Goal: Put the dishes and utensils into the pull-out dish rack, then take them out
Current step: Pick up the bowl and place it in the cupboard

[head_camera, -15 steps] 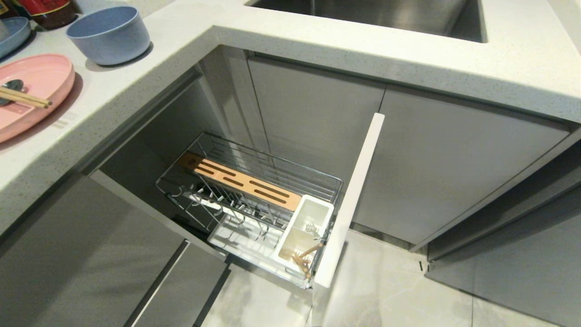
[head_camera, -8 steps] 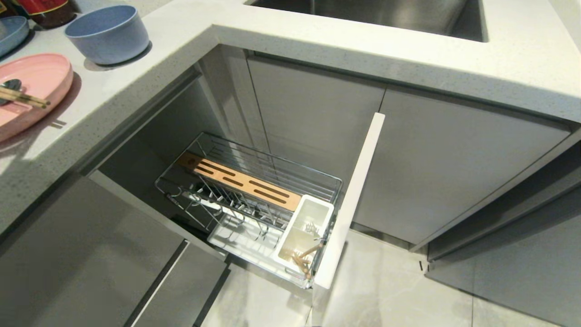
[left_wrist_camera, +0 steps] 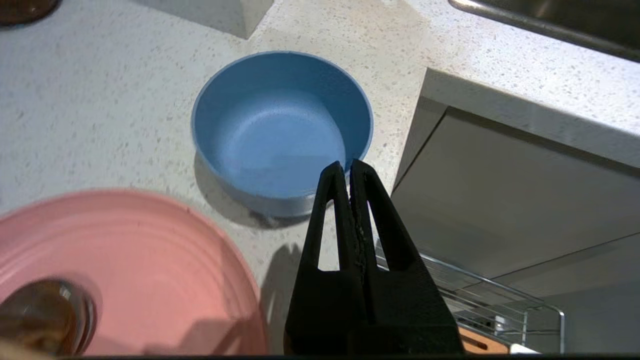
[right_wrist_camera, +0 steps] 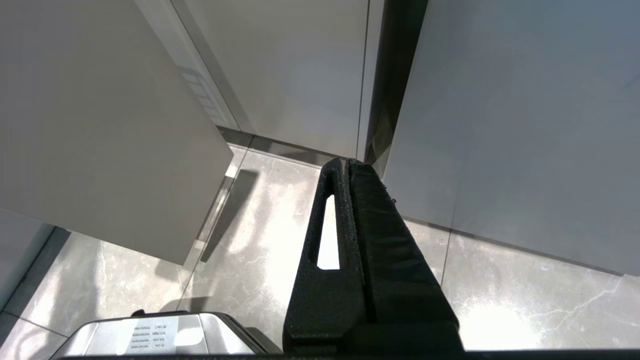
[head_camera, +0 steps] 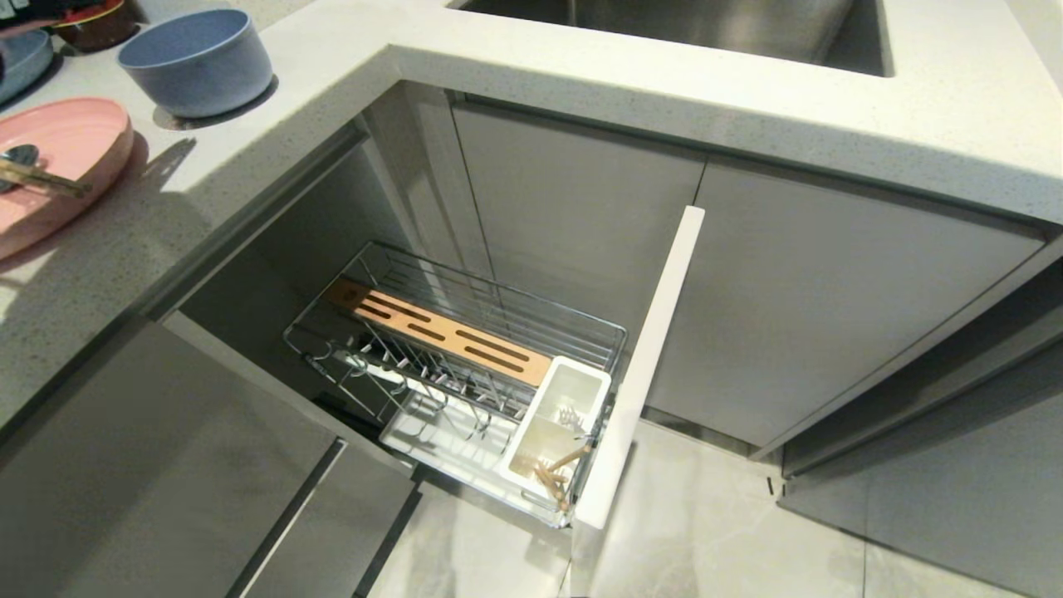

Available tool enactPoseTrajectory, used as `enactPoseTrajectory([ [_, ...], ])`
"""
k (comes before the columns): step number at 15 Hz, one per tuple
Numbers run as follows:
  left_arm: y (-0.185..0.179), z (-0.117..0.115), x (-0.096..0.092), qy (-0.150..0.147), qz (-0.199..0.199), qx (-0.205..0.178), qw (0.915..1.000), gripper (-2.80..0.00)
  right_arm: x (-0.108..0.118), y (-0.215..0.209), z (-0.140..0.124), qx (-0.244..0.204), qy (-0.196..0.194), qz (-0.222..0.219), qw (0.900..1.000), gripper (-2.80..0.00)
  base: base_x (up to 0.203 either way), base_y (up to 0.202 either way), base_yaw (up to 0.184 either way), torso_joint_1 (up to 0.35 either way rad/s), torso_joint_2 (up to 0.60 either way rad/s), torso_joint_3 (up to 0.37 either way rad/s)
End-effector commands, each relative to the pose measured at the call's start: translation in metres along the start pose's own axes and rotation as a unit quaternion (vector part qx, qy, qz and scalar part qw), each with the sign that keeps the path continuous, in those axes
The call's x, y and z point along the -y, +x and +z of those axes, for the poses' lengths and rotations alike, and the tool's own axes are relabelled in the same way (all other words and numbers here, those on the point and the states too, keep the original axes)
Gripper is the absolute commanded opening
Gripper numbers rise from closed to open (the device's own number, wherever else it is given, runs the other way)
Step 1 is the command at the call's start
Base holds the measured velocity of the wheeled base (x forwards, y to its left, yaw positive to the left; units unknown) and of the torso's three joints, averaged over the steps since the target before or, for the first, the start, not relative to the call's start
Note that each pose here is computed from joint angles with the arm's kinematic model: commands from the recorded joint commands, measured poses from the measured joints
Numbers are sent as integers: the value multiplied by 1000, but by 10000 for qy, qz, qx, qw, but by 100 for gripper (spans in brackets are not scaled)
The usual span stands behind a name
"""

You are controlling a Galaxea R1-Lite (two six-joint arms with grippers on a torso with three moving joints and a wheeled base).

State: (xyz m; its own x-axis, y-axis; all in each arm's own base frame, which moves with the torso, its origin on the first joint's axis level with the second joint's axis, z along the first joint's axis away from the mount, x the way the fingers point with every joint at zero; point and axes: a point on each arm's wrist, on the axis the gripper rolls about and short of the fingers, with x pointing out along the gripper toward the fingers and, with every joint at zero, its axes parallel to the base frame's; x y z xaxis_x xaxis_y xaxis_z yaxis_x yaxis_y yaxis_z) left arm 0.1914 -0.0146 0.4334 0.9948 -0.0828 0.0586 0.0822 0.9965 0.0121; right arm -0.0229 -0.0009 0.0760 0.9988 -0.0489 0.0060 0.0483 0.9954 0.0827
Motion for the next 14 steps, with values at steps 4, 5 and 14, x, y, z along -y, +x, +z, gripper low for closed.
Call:
enactPoseTrajectory([
  [4,15,1,9,587,-193,224,9978,0,0,0,0,24,2,1,10000,-280,0,0,0,0,0,0],
  [5,18,1,12,591,-256,218,9977,0,0,0,0,24,2,1,10000,-280,0,0,0,0,0,0],
  [14,38,-2,11,1114,154,-461,9926,0,0,0,0,24,2,1,10000,-280,0,0,0,0,0,0],
])
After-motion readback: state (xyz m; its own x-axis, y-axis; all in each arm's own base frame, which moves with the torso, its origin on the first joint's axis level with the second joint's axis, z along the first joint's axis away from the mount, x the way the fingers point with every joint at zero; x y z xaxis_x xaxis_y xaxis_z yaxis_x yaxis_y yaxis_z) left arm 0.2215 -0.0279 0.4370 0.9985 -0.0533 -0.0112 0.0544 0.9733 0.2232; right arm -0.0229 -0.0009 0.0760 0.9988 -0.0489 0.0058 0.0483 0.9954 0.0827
